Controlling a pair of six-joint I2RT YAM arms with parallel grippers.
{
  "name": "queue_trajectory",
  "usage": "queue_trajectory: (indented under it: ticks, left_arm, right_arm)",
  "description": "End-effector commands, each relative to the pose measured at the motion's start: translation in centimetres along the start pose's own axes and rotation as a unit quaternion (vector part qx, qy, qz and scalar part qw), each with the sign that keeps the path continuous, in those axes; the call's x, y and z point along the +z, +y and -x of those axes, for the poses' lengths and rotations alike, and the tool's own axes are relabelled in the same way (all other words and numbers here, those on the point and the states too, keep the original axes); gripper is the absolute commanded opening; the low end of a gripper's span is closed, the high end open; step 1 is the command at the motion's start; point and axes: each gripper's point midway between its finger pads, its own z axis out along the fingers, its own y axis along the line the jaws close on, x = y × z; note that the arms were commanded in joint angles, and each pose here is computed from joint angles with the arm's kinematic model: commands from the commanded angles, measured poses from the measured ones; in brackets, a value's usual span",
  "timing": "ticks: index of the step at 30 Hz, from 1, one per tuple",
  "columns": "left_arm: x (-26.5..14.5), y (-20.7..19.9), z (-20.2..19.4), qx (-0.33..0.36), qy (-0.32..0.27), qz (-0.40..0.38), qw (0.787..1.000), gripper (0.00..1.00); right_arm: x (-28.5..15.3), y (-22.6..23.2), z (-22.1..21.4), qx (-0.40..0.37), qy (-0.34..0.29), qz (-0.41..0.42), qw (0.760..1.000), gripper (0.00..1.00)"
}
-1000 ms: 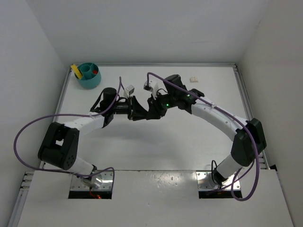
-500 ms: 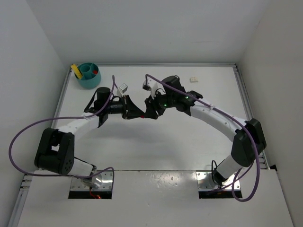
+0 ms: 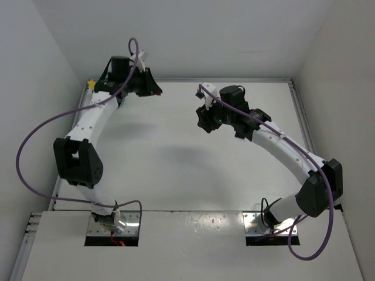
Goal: Sort the legos into containers by color
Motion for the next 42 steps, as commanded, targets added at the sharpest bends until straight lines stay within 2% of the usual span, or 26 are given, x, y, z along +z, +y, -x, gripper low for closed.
queue_trajectory:
  ticks: [1, 2, 6, 8, 9, 11, 16, 23, 29, 38, 42]
  left_arm:
    - [-0.9, 7.2, 5.2, 0.103, -0.033, 0.201, 0.974, 0.00]
    - [0.0, 8.1, 7.8, 0.118, -0.050, 0.210, 0.969, 0.00]
    - [0.1, 12.7, 12.2, 0.096, -0.086, 0.273, 0.953, 0.00]
    - [1.0, 15.0, 12.5, 0.104, -0.082, 0.297, 0.946, 0.00]
    - [0.2, 15.8, 14.1, 0.107, -0.106, 0.332, 0.931, 0.00]
    - [0.5, 17.0, 14.6, 0.110, -0.107, 0.343, 0.927, 0.00]
    - [-0.8, 20.9, 17.3, 0.108, -0.152, 0.369, 0.911, 0.00]
    - [-1.3, 26.2, 17.2, 0.126, -0.146, 0.435, 0.880, 0.00]
    - [-1.7, 30.6, 15.7, 0.107, -0.129, 0.456, 0.874, 0.00]
    - [-0.1, 32.2, 14.6, 0.104, -0.118, 0.443, 0.883, 0.00]
    - [0.4, 32.8, 14.4, 0.103, -0.117, 0.443, 0.883, 0.05]
  right_arm:
    - [-0.4, -1.3, 0.0, -0.005, -0.008, -0.026, 1.000, 0.51]
    - [-0.3, -1.1, -0.4, -0.004, -0.004, -0.020, 1.000, 0.51]
    - [-0.2, -1.3, -0.6, 0.003, -0.005, -0.020, 1.000, 0.51]
    - [-0.2, -1.3, -0.6, 0.003, -0.005, -0.020, 1.000, 0.51]
    - [-0.1, -1.3, -0.4, 0.002, -0.009, -0.021, 1.000, 0.51]
    - [-0.1, -1.6, -1.0, 0.006, -0.004, -0.023, 1.000, 0.51]
    - [-0.1, -1.6, -1.9, 0.015, 0.001, -0.021, 1.000, 0.51]
    - [0.4, -1.8, -2.2, 0.023, 0.004, -0.019, 1.000, 0.51]
    - [0.6, -2.2, -2.6, 0.027, 0.009, -0.022, 0.999, 0.52]
    - [1.2, -2.2, -3.2, 0.034, 0.018, -0.020, 0.999, 0.52]
    - [1.4, -2.3, -3.1, 0.034, 0.019, -0.020, 0.999, 0.52]
